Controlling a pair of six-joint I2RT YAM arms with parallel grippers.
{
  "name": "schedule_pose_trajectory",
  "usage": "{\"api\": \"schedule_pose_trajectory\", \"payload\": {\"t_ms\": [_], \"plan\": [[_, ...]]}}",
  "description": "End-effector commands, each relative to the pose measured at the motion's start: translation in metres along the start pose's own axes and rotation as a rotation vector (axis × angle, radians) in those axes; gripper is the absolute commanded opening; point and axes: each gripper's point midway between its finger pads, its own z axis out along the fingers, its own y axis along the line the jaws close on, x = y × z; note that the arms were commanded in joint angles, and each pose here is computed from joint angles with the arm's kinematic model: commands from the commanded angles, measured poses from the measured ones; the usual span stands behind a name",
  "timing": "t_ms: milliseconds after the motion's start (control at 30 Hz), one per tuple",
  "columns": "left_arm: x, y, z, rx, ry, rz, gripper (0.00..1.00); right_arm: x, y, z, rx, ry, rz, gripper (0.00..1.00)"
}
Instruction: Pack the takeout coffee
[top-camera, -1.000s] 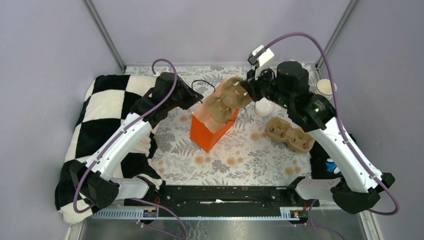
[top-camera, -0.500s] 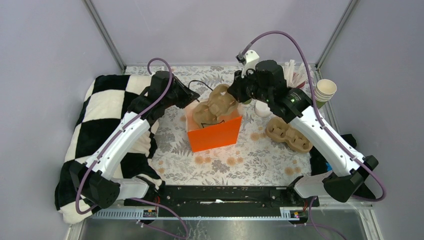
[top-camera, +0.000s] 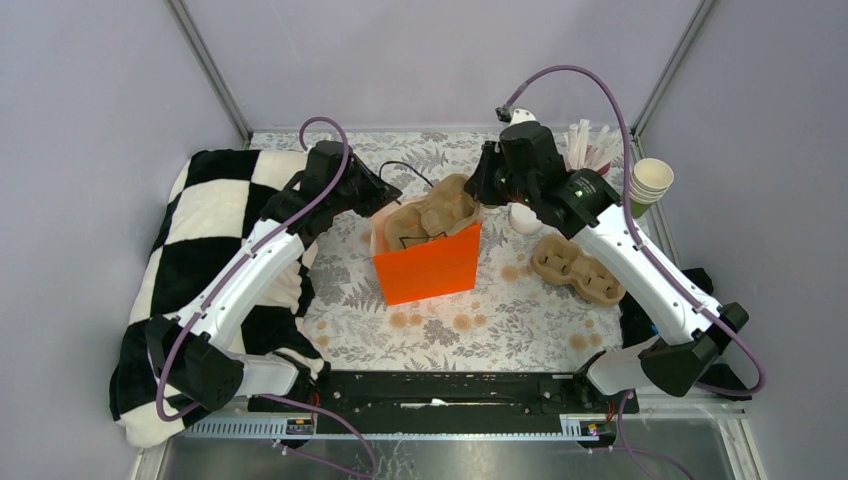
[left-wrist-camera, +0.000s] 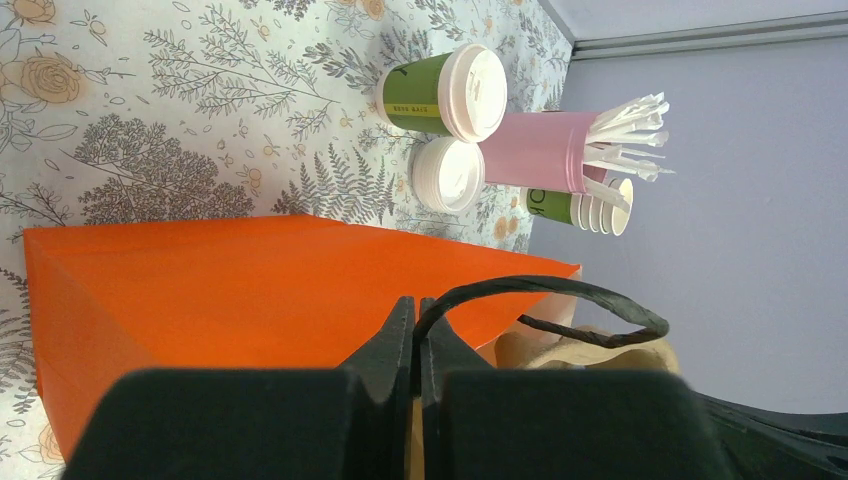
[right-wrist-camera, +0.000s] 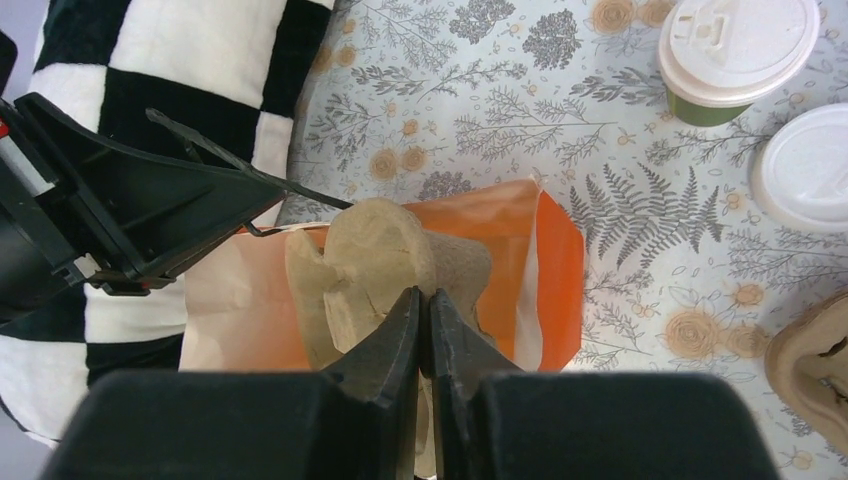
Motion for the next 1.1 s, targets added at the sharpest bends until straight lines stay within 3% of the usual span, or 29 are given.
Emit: {"api": "schedule_pose_trajectory", "payload": {"t_ms": [0, 100, 300, 500, 667, 833, 1067], "plan": [[-0.006, -0.013, -0.003, 0.045, -0.015, -0.007, 0.0, -0.002, 0.013, 0.007, -0.007, 0.008, 0.037, 0.0], [-0.009, -0.019, -0.005, 0.061, -0.021, 0.051, 0.03, -0.005, 0.008, 0.008, 0.028, -0.006, 0.027, 0.0], [-0.02, -0.029, -0.029, 0.095, -0.073, 0.182, 0.6, 0.001, 0.0, 0.01, 0.058, -0.005, 0.032, 0.0], [-0.028, -0.02, -0.066, 0.054, -0.125, 0.312, 0.98, 0.003, -0.001, 0.013, 0.065, 0.003, 0.045, 0.0], [-0.03, -0.013, -0.088, -0.007, -0.108, 0.407, 0.99, 0.003, 0.002, 0.018, 0.058, 0.014, 0.04, 0.0], [-0.037, 0.046, -0.11, -0.261, -0.179, 0.302, 0.98, -0.001, 0.006, 0.019, 0.048, 0.016, 0.02, 0.0], [-0.025, 0.126, -0.122, -0.472, -0.216, 0.171, 0.75, 0.001, 0.012, 0.021, 0.023, 0.034, 0.015, 0.0]]}}
